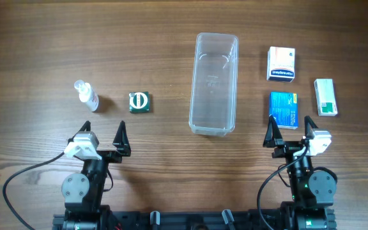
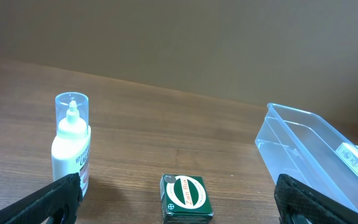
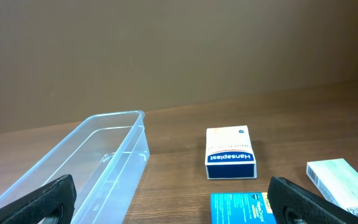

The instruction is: Pack container

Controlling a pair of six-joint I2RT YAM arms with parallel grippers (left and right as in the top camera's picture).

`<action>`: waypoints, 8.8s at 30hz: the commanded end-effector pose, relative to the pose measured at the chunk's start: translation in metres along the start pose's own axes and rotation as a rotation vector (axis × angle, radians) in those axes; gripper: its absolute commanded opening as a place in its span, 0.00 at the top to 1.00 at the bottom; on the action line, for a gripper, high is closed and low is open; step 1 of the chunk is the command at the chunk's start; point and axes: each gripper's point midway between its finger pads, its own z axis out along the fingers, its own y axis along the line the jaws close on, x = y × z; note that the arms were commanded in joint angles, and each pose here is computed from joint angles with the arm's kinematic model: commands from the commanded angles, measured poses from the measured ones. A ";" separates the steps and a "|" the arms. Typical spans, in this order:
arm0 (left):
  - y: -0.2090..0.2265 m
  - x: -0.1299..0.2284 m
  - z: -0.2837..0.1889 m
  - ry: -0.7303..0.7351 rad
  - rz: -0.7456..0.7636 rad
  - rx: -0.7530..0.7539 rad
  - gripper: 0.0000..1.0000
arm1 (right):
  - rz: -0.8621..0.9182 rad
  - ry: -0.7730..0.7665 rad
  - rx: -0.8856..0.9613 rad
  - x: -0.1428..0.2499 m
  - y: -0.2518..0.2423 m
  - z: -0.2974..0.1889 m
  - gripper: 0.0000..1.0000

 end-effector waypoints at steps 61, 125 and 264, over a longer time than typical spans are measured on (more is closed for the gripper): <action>-0.001 0.001 0.000 0.000 0.012 0.009 0.00 | -0.204 0.934 0.018 -0.065 -0.013 0.204 0.00; -0.001 0.001 0.000 -0.001 0.012 0.009 0.00 | -0.054 1.315 0.249 0.151 -0.085 0.229 0.18; -0.001 0.001 0.000 0.000 0.012 0.009 0.00 | -0.099 1.489 0.206 0.173 0.146 0.102 0.95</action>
